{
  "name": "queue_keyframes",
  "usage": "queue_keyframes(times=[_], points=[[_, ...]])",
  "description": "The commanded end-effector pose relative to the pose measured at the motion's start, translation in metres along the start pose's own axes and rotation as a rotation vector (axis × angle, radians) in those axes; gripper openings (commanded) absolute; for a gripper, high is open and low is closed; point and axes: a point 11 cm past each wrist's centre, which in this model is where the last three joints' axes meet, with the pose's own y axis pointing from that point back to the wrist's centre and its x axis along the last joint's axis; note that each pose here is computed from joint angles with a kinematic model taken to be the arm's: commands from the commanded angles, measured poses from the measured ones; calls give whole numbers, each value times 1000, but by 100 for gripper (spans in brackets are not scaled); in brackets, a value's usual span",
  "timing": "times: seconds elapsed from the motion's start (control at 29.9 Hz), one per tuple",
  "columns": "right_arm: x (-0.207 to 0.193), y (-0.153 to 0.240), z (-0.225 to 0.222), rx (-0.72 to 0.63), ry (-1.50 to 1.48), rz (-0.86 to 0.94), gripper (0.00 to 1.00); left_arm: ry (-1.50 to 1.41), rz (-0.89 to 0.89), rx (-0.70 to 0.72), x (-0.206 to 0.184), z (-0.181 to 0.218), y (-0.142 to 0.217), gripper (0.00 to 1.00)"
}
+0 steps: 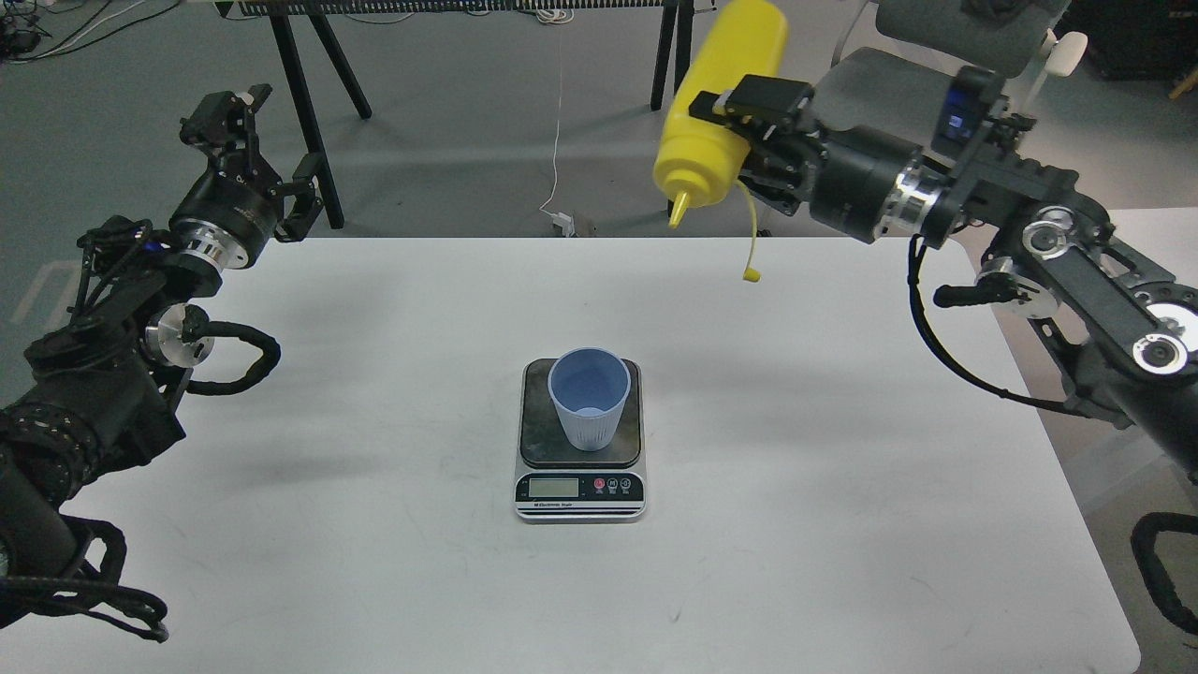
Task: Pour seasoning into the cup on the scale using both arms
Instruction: 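Lift the yellow bottle and tilt it over the cup, then raise the bottle upright and pull it back from the cup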
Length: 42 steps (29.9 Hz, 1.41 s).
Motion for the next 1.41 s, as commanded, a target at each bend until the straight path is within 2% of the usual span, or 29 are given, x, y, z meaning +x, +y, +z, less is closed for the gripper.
queue_keyframes(times=[0.0,0.2,0.67,1.37], points=[[-35,-36,-24,-20,255,-150,29,5,-3,-1,-2,-1,-1,90],[-57,-53,-43,-3,521,-172,29,2,0,-2,0,1,0,90],[-59,-58,-43,12,862,-116,28,10,-7,3,-5,-4,-1,90],[-69,-54,-37,13,1003,-157,28,10,-8,2,-5,-3,-2,91]])
